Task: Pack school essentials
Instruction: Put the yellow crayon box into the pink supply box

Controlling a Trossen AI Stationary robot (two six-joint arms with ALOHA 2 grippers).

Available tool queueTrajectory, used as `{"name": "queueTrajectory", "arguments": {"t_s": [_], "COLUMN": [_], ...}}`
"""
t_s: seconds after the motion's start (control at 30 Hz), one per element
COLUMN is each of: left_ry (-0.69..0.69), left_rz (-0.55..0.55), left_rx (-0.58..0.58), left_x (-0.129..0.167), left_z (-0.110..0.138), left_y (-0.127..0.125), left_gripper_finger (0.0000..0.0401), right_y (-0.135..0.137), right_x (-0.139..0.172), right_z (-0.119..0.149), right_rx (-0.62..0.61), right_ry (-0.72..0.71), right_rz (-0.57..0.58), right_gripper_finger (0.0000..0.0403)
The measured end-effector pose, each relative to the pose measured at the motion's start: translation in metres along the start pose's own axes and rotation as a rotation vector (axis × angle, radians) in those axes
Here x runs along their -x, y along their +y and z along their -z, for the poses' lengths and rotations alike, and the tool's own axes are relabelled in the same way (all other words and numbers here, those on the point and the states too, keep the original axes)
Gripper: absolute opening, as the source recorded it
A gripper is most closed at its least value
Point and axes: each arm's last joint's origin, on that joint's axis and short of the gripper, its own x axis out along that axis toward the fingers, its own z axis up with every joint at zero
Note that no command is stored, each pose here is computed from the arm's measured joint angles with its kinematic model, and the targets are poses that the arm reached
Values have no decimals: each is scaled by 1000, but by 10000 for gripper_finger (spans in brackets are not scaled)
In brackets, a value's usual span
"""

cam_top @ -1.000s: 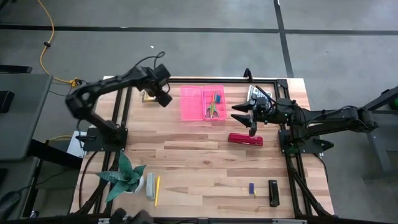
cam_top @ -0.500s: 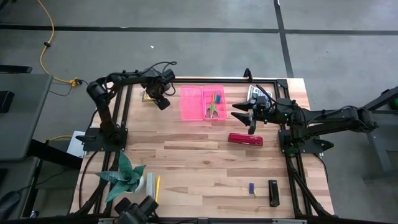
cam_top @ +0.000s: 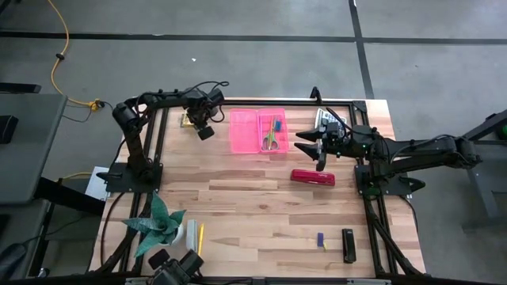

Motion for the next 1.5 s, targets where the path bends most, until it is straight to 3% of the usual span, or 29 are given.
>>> {"name": "queueTrajectory", "arguments": {"t_s": [0.07, 0.23, 0.43, 0.63, 0.87, 1.0, 1.17, 1.5], "left_ry": [2, 1, -117, -332, -701, -948, -1210, -1381], "left_rz": [2, 22, 69, 118, 228, 309, 385, 468], "left_rx": [-14, -33, 26, 140, 243, 269, 220, 117], "left_x": [0, 6, 39, 91, 154, 190, 224, 206], "left_z": [0, 3, 15, 43, 77, 95, 119, 133], "left_y": [-1, -5, 0, 9, 5, -5, -25, -90], "left_gripper_finger": [11, 3, 1, 0, 0, 0, 0, 0], "right_y": [0, 0, 0, 0, 0, 1, 1, 1], "right_x": [0, 0, 0, 0, 0, 0, 0, 0], "right_z": [0, 0, 0, 0, 0, -2, -2, -2], "right_rx": [0, 0, 0, 0, 0, -2, -2, -2], "right_ry": [0, 0, 0, 0, 0, -17, -20, -19], "right_rz": [0, 0, -1, -2, -4, -9, -12, -17], "right_gripper_finger": [188, 188, 188, 188, 188, 188, 188, 188]}}
